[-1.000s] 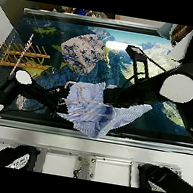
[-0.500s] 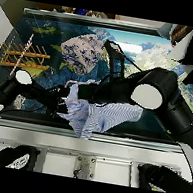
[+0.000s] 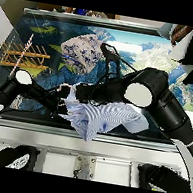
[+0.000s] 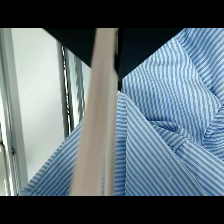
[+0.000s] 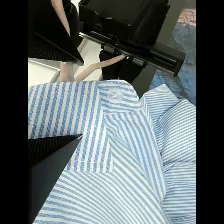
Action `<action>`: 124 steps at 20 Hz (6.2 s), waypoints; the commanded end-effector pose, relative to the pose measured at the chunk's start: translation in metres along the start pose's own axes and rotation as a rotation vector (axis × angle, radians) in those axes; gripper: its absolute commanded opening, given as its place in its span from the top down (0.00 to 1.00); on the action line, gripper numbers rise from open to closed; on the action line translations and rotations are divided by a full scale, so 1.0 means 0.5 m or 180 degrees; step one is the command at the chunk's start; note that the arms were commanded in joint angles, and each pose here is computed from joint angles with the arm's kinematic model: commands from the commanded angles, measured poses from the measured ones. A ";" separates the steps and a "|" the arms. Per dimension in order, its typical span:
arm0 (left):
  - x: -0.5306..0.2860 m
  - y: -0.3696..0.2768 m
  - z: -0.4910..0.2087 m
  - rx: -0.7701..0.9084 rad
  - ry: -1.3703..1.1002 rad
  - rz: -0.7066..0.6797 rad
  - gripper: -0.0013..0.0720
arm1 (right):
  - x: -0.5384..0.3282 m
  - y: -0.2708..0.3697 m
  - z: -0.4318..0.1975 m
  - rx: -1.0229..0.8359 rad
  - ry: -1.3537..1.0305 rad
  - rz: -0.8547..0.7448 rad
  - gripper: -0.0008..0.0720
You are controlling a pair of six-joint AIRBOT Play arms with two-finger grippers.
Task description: Fold the clothes and pants, and hang the long-sleeved shirts on hangers.
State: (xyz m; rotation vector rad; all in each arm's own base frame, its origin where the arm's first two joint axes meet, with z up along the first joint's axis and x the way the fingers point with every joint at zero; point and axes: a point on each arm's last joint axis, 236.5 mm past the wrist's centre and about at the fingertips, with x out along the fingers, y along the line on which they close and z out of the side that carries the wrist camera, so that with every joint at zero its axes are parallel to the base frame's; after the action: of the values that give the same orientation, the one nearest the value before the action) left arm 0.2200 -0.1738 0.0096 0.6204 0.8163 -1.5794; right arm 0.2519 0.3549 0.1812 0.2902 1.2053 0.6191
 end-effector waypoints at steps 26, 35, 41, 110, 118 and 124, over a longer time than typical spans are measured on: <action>0.000 -0.008 0.000 -0.0009 -0.0001 -0.0054 0.96 | -0.310 -0.347 0.012 -0.0725 -0.0629 -0.0195 0.31; 0.000 -0.008 0.000 -0.0007 0.0001 -0.0054 0.96 | -0.329 -0.390 0.083 -0.0863 -0.1252 0.0120 0.31; 0.000 -0.016 0.000 -0.0007 0.0001 -0.0110 0.96 | -0.371 -0.387 0.043 -0.1741 -0.2098 0.1145 0.31; 0.000 -0.004 -0.005 -0.0872 0.0034 -0.0027 0.45 | -0.072 -0.307 -0.113 -0.2292 -0.1031 0.2062 0.97; -0.125 0.080 -0.080 -0.2218 -0.0319 0.0840 0.45 | -0.082 -0.304 -0.097 -0.2356 -0.1144 0.1952 0.98; -0.323 0.109 -0.117 -0.3279 -0.0978 0.2206 0.45 | -0.141 -0.286 -0.018 -0.2460 -0.1705 0.1596 0.98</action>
State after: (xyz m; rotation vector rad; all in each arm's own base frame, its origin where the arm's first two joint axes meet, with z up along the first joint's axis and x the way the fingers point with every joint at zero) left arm 0.2892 -0.0597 0.0653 0.0324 0.9715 -0.6781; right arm 0.2528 0.2022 0.1410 0.0919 0.3780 1.3754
